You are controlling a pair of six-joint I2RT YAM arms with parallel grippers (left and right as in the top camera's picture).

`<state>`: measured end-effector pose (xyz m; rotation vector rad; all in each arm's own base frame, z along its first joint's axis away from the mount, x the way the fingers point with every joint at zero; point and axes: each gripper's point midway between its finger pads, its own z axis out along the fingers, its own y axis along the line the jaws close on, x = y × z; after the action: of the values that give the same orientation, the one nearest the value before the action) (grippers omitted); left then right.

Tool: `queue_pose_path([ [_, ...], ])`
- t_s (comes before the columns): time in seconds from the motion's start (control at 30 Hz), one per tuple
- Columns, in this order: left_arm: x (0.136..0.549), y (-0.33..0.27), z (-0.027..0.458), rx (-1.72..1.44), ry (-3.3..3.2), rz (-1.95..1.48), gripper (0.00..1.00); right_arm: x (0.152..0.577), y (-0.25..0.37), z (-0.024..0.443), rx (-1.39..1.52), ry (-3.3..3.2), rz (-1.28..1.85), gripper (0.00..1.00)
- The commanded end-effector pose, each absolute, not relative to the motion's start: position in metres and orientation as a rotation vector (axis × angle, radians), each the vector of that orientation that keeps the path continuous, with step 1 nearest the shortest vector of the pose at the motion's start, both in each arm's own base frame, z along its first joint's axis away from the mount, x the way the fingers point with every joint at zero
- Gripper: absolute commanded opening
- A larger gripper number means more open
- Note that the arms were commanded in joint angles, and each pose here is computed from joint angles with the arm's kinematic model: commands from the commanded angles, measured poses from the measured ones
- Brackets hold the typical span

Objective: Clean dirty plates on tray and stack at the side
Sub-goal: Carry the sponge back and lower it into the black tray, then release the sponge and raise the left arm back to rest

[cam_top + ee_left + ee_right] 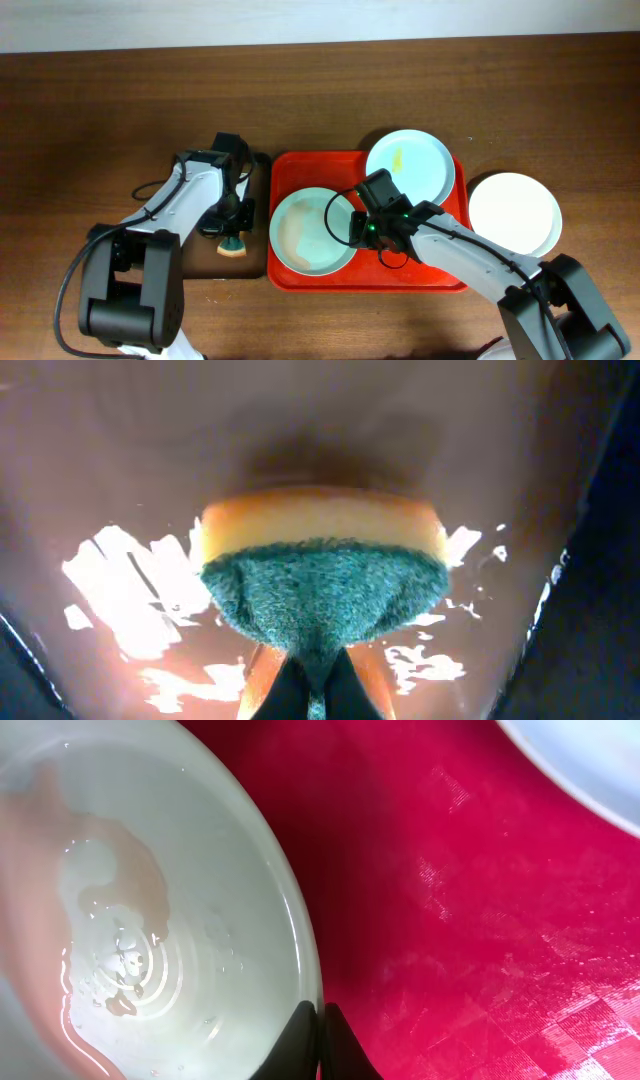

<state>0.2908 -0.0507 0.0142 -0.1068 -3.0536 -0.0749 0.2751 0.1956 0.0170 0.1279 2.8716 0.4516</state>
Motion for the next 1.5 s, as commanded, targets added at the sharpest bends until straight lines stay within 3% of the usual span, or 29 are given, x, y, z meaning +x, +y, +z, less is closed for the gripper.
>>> queue_pose_path([
  [0.0, 0.272, -0.047, 0.003, -0.062, -3.02, -0.063, 0.0, 0.272, 0.198, 0.014, 0.103, 2.881, 0.454, 0.04],
  [0.33, 0.239, -0.046, -0.008, -0.033, -2.923, -0.051, 0.0, 0.272, 0.198, 0.014, 0.103, 2.881, 0.454, 0.04],
  [0.47, 0.255, -0.049, -0.008, -0.034, -2.986, -0.035, 0.0, 0.272, 0.198, 0.014, 0.103, 2.88, 0.454, 0.04],
  [0.57, 0.285, -0.054, 0.02, -0.034, -3.097, -0.006, 0.0, 0.272, 0.198, 0.014, 0.103, 2.88, 0.455, 0.05],
  [0.67, 0.315, -0.048, 0.082, 0.067, -3.281, 0.046, 0.0, 0.273, 0.198, 0.014, 0.103, 2.88, 0.454, 0.17],
  [0.83, 0.314, -0.017, 0.137, 0.254, -3.436, 0.077, 0.0, 0.276, 0.198, 0.015, 0.104, 2.866, 0.452, 0.4],
  [0.93, 0.304, -0.018, 0.126, 0.228, -3.397, 0.079, 0.0, 0.275, 0.198, 0.015, 0.104, 2.867, 0.453, 0.46],
  [1.23, 0.285, -0.017, 0.056, 0.19, -3.377, 0.065, 0.0, 0.274, 0.197, 0.013, 0.104, 2.872, 0.449, 0.47],
  [1.33, 0.281, -0.017, 0.044, 0.191, -3.376, 0.067, 0.1, 0.274, 0.197, 0.013, 0.104, 2.872, 0.448, 0.47],
  [1.37, 0.281, -0.018, 0.044, 0.191, -3.377, 0.073, 0.27, 0.274, 0.197, 0.013, 0.104, 2.872, 0.449, 0.47],
  [1.4, 0.283, -0.02, 0.047, 0.188, -3.381, 0.103, 0.53, 0.274, 0.197, 0.013, 0.104, 2.872, 0.448, 0.47],
  [1.43, 0.288, -0.025, 0.055, 0.186, -3.386, 0.151, 0.65, 0.274, 0.197, 0.013, 0.104, 2.872, 0.448, 0.48],
  [1.47, 0.297, -0.024, 0.073, 0.201, -3.399, 0.178, 0.66, 0.273, 0.197, 0.013, 0.104, 2.872, 0.448, 0.51],
])
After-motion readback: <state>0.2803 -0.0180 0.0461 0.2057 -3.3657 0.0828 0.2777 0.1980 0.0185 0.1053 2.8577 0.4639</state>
